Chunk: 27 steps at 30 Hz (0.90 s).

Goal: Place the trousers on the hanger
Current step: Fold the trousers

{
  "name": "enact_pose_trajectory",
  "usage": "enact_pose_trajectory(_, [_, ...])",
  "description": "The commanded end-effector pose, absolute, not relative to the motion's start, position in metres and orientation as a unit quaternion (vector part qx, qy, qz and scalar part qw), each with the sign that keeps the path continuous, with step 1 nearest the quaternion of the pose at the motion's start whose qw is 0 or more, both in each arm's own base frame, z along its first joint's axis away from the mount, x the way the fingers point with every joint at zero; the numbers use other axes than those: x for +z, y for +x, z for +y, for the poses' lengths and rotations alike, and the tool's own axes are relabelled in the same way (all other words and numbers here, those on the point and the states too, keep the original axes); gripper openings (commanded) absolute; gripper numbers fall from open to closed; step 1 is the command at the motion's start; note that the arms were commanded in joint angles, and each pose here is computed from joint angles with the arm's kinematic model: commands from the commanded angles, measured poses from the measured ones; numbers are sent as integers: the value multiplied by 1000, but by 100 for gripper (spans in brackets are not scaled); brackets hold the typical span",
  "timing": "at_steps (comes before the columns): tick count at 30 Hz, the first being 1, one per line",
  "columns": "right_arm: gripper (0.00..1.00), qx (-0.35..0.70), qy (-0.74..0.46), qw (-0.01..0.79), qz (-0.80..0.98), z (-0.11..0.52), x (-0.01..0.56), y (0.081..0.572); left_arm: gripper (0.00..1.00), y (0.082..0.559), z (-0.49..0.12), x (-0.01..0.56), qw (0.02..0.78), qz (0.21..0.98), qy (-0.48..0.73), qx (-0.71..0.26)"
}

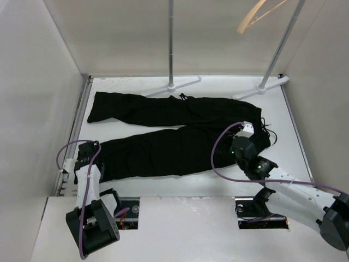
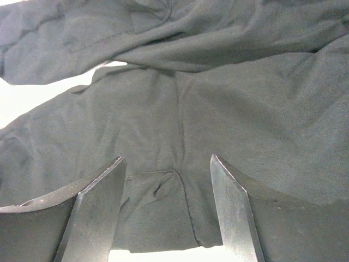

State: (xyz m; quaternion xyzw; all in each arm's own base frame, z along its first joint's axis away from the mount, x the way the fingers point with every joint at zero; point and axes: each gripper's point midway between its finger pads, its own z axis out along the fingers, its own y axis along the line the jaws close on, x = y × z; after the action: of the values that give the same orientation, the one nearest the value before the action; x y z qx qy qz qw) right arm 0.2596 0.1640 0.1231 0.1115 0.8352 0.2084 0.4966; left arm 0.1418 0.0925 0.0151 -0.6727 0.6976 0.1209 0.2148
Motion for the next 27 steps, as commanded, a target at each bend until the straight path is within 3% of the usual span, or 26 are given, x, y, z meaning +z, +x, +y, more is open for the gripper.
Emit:
enact_pose_trajectory(1, [69, 229, 134, 522, 810, 160, 141, 266, 26, 146, 99, 7, 234, 676, -689, 118])
enact_pose_trajectory(4, [70, 227, 163, 528, 802, 145, 141, 269, 12, 168, 107, 19, 282, 667, -683, 89])
enact_pose_trajectory(9, [63, 198, 245, 540, 780, 98, 137, 273, 7, 209, 123, 72, 372, 647, -662, 69])
enact_pose_trajectory(11, [54, 176, 282, 540, 773, 75, 132, 272, 7, 220, 126, 86, 391, 641, -657, 63])
enact_pose_trajectory(14, [24, 126, 344, 530, 765, 37, 119, 267, 6, 238, 130, 99, 413, 634, -652, 53])
enact_pose_trajectory(16, [19, 94, 376, 522, 760, 16, 113, 263, 5, 247, 131, 100, 416, 632, -652, 47])
enact_pose_trajectory(18, [22, 64, 405, 512, 755, -3, 108, 255, 4, 253, 131, 96, 418, 631, -652, 38])
enact_pose_trajectory(23, [54, 4, 454, 504, 735, -34, 104, 232, 7, 247, 106, 90, 429, 644, -634, -6])
enact_pose_trajectory(27, [58, -63, 484, 458, 743, -51, 87, 226, 19, 230, 98, 96, 454, 647, -613, -14])
